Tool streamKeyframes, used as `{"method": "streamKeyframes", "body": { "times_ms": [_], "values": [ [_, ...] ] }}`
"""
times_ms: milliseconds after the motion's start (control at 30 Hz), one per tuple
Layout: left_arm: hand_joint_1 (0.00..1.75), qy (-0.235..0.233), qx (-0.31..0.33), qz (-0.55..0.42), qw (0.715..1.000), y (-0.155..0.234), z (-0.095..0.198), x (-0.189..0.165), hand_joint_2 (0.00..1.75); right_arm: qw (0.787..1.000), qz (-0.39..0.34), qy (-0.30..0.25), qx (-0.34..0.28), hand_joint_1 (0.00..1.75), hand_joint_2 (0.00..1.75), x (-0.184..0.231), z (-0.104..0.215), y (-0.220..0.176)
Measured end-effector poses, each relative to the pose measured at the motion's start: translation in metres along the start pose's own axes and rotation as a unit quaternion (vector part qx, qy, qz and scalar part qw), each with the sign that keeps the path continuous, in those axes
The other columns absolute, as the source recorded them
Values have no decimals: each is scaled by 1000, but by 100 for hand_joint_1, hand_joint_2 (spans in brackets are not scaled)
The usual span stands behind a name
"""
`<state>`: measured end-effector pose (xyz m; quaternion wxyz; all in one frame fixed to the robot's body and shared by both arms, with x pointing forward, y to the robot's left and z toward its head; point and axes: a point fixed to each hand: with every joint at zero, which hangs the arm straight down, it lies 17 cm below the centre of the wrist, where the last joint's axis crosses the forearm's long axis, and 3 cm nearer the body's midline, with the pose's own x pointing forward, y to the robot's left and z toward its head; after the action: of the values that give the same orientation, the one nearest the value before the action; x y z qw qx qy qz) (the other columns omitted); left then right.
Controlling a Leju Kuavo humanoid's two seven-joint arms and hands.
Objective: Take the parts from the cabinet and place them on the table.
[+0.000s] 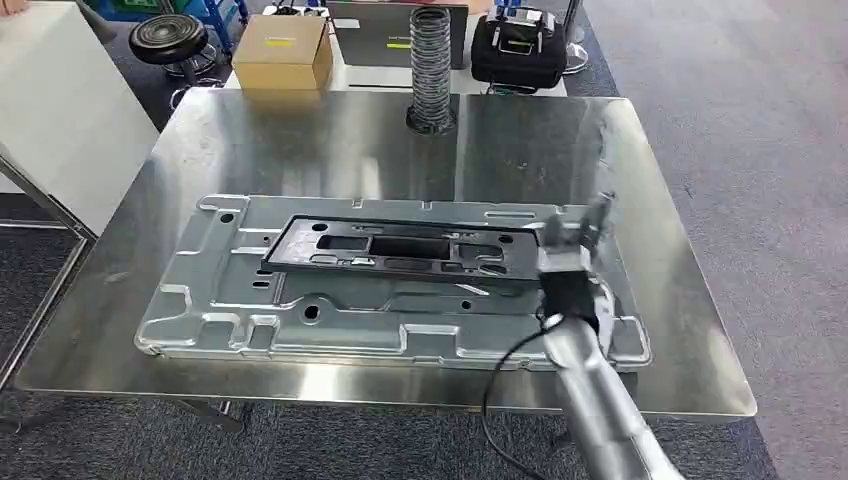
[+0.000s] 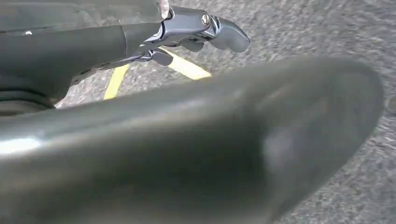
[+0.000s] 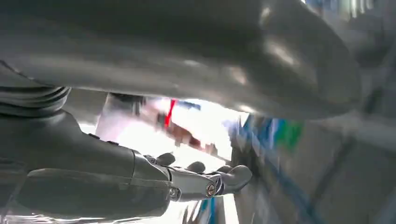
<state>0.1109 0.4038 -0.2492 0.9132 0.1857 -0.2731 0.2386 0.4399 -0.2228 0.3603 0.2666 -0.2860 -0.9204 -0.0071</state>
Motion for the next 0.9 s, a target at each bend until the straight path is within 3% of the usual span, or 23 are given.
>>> {"method": "streamKeyframes", "body": {
  "times_ms": [133, 467, 900],
  "values": [
    [0, 5, 8, 4, 1000, 4, 1, -5, 0, 997, 31, 5, -66, 0, 0, -2, 14, -70],
    [0, 4, 12, 11, 1000, 3, 0, -2, 0, 987, 78, 24, -137, 0, 0, 1, 48, -161],
    [0, 0, 5, 15, 1000, -3, 0, 3, 0, 979, 129, 98, -124, 0, 0, -29, 91, -211]
  ]
}}
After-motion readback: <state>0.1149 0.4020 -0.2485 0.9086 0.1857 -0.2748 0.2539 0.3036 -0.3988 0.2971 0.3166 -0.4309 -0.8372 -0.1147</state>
